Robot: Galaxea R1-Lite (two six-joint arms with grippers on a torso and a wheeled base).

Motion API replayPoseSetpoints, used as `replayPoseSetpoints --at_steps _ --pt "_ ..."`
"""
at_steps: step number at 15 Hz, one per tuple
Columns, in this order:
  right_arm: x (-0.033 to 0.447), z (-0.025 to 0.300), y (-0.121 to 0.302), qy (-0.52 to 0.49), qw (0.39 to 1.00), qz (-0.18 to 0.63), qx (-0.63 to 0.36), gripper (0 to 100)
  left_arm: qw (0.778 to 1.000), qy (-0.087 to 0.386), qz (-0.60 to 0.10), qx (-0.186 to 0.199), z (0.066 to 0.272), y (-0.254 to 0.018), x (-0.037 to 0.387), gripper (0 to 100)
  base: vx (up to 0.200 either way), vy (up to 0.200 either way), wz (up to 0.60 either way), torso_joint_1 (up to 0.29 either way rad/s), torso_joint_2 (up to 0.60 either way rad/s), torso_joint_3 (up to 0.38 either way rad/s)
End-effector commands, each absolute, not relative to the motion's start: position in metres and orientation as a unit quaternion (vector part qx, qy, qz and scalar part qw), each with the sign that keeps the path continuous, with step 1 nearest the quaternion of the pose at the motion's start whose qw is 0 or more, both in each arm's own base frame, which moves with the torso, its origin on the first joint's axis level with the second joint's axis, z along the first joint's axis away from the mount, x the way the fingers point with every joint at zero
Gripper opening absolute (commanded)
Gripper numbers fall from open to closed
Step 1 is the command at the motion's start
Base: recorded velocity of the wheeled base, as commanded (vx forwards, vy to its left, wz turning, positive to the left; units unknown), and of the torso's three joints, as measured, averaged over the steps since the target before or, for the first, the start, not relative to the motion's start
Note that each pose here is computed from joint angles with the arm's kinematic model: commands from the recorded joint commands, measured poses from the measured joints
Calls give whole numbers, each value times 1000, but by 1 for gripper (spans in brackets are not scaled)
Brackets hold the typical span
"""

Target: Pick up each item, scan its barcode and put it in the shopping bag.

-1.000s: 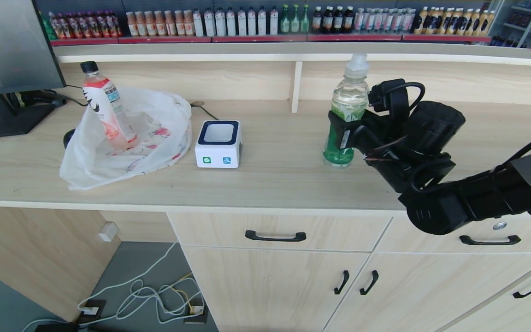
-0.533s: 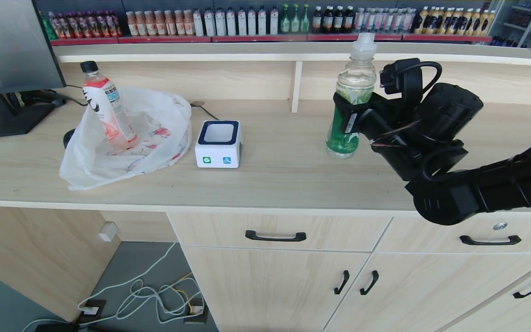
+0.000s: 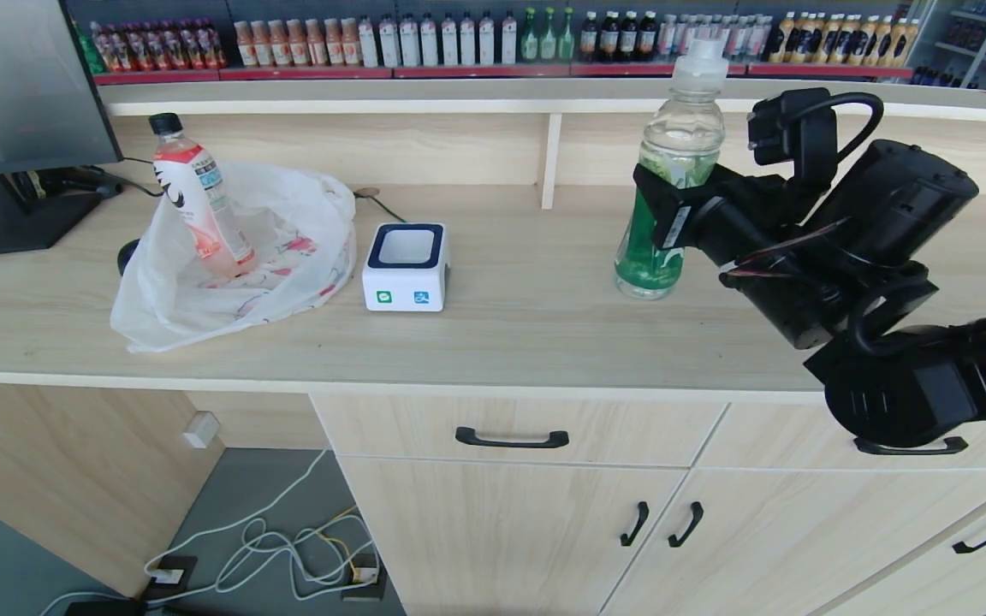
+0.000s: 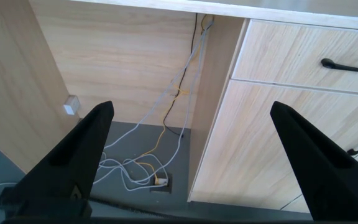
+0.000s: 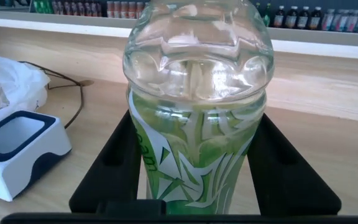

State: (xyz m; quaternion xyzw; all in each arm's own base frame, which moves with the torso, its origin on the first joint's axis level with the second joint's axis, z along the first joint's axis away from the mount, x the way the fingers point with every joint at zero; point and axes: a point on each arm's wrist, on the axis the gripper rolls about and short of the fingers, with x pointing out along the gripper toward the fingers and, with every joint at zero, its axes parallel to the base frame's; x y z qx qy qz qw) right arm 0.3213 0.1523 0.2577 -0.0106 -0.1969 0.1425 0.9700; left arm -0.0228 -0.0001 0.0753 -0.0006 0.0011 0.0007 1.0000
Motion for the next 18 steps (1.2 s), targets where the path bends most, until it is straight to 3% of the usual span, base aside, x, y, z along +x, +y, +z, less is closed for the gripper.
replayPoseSetpoints --at_steps 1,12,18 --pt "287 267 149 -203 966 160 8 0 1000 1 1 -1 75 0 -23 100 0 0 0 0 0 0" --pt "192 240 117 -191 961 200 22 0 1000 1 1 -1 75 0 -23 100 0 0 0 0 0 0" --pt "160 228 100 -174 946 267 53 0 1000 1 2 -1 75 0 -23 100 0 0 0 0 0 0"
